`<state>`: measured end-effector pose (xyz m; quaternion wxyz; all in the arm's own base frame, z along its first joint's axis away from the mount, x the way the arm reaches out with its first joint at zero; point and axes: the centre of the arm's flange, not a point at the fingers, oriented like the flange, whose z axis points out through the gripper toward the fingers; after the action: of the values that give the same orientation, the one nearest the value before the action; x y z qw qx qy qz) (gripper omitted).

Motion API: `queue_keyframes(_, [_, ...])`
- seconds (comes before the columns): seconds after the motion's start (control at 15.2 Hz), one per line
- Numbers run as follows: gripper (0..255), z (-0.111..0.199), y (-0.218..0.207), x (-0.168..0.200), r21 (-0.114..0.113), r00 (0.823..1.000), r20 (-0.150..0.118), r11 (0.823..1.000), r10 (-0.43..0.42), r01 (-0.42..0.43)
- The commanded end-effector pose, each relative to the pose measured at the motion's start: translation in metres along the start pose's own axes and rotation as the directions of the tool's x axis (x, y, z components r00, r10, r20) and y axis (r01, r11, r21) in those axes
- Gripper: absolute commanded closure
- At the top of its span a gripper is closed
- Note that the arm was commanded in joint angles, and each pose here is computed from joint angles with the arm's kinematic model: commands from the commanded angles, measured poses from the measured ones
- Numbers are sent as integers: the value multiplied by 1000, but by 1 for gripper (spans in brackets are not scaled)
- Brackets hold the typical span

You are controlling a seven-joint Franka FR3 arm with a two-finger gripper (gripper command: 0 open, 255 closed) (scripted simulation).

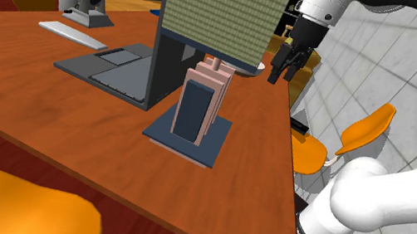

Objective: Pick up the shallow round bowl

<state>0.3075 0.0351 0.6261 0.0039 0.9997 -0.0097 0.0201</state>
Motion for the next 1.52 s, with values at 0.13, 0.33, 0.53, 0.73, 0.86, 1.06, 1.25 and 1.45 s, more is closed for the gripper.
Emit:
queue_keyframes(0.13, [0, 2, 11, 23, -3, 1000, -1, 1000, -9, 9])
queue_keyframes(0.33, [0, 5, 28, 58, -7, 1000, -3, 1000, -22, 22])
queue_keyframes(0.53, [0, 7, 45, 94, -11, 999, -5, 999, -36, 36])
queue_keyframes(0.73, [0, 10, 60, 129, -15, 999, -7, 999, -49, 49])
queue_keyframes(0.86, [0, 11, 71, 153, -18, 998, -9, 998, -58, 58])
queue_keyframes(1.06, [0, 14, 86, 189, -22, 997, -10, 997, -72, 72])
queue_keyframes(1.25, [0, 16, 100, 225, -26, 996, -12, 996, -85, 85])
queue_keyframes(1.45, [0, 17, 110, 250, -29, 995, -13, 995, -95, 94])
